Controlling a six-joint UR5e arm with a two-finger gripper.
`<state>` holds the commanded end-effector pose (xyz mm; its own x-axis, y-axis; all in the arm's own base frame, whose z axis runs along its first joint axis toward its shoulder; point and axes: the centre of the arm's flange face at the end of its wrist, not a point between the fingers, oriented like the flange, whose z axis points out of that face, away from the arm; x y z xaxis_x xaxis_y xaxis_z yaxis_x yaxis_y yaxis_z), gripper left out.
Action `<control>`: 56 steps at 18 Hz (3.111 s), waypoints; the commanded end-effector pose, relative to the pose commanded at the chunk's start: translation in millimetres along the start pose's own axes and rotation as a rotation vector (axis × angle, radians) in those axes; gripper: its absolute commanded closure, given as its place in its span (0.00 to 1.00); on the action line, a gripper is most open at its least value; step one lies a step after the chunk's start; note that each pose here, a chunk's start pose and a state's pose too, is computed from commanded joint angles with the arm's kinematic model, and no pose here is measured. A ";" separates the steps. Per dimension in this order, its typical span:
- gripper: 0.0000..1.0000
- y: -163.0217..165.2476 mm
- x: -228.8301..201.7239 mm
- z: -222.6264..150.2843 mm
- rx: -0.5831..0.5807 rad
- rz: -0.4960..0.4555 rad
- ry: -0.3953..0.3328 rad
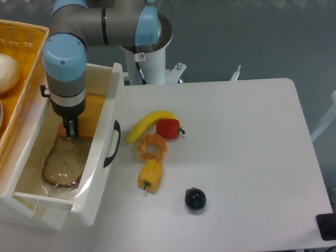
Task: Place the egg in the upper white drawer
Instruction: 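Hold the egg down inside the drawer near the bread slice, then open the gripper and raise it away from the egg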
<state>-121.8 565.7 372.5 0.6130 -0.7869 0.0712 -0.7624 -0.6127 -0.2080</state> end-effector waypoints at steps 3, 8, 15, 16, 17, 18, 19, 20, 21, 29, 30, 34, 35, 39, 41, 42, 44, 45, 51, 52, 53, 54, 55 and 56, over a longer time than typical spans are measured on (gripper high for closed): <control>0.62 0.0 0.0 0.0 0.000 0.000 0.000; 0.58 0.8 -0.4 -0.2 0.000 -0.001 0.000; 0.46 1.4 0.4 2.0 -0.001 -0.001 0.004; 0.40 0.6 0.8 2.2 -0.001 0.001 0.004; 0.35 0.5 0.8 2.2 0.001 0.001 0.005; 0.34 0.4 0.7 2.0 0.001 0.001 0.003; 0.34 0.3 1.0 1.2 0.001 0.001 0.002; 0.34 1.1 0.7 1.0 0.001 0.000 0.001; 0.34 0.3 1.0 1.2 0.001 0.001 0.002; 0.17 0.7 1.1 -1.0 0.002 0.001 -0.004; 0.16 0.7 1.1 -1.0 0.002 0.001 -0.004; 0.13 0.1 1.5 -3.5 0.005 0.002 -0.010; 0.09 0.0 1.9 -4.3 0.005 0.004 -0.012; 0.06 -0.9 0.0 -10.5 0.008 0.006 -0.025; 0.05 -0.6 0.1 -13.2 0.009 0.004 -0.031; 0.05 -0.8 -0.2 -14.0 0.009 0.004 -0.033; 0.04 -2.1 -1.5 -17.8 0.012 0.008 -0.041; 0.01 -1.7 -2.3 -19.4 0.013 0.009 -0.045; 0.00 -1.5 -2.7 -38.0 0.019 0.007 -0.079; 0.00 -0.8 -3.7 -42.0 0.020 0.004 -0.085; 0.00 2.0 -3.9 -45.3 0.021 -0.001 -0.091; 0.00 5.3 -3.9 -49.5 0.024 -0.007 -0.098; 0.00 8.5 -4.6 -54.3 0.025 -0.012 -0.106; 0.00 11.4 -4.4 -60.8 0.028 -0.017 -0.118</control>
<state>-145.8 557.8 429.1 0.6468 -0.7616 -0.0398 -0.7468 -0.6220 -0.2352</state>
